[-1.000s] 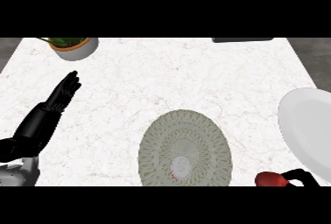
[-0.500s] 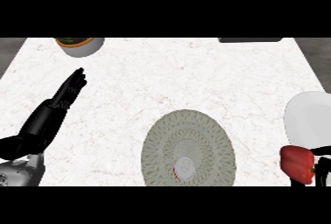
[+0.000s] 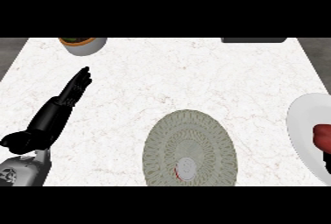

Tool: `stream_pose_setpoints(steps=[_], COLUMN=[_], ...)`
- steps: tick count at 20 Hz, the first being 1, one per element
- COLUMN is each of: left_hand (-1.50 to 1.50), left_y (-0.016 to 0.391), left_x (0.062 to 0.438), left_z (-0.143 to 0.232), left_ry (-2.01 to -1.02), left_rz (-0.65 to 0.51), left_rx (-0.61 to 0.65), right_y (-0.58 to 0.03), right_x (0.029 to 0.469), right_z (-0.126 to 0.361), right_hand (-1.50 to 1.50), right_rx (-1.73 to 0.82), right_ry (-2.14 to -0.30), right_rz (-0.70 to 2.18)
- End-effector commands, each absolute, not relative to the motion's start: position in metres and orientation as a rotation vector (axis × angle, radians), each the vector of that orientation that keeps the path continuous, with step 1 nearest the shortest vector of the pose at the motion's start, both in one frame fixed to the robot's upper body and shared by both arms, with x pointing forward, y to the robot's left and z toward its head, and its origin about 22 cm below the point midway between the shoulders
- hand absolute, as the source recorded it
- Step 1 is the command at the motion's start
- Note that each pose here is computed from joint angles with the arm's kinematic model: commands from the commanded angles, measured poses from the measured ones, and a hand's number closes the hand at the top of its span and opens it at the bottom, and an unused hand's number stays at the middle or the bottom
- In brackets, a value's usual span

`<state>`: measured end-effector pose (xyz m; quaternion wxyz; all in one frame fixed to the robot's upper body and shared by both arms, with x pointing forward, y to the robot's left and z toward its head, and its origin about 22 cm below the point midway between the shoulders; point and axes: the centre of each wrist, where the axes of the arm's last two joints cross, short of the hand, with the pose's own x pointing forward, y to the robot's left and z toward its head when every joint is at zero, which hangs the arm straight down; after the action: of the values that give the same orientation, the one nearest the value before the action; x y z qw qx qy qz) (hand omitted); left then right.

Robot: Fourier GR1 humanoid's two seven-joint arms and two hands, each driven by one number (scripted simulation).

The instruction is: Pick the bell pepper from the placemat and place it in the plate

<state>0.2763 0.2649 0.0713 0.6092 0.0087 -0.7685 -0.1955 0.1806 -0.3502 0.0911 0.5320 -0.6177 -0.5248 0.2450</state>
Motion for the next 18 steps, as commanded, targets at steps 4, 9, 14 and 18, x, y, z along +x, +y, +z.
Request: stream_pose_setpoints(steps=[4,9,14,18], left_hand=[0.0,0.0,0.0,0.0], left_y=[0.257,0.262,0.252,0.261], left_x=[0.286,0.274,0.26,0.267], left_z=[0.077,0.077,0.062,0.069], left_ry=[-1.783,-1.783,-1.777,-1.764], left_rz=[-0.464,-0.465,-0.463,-0.475], left_rx=[0.022,0.012,0.017,0.019], right_y=[-0.414,-0.441,-0.456,-0.471], right_x=[0.192,0.213,0.227,0.222], right_z=[0.051,0.007,0.008,0.009], right_hand=[1.5,-1.5,-1.5,-1.5], right_rx=[-1.352,-1.286,-1.263,-1.248], right_ry=[-1.02,-0.998,-1.175,-1.325], right_rz=[0.503,0.515,0.52,0.44])
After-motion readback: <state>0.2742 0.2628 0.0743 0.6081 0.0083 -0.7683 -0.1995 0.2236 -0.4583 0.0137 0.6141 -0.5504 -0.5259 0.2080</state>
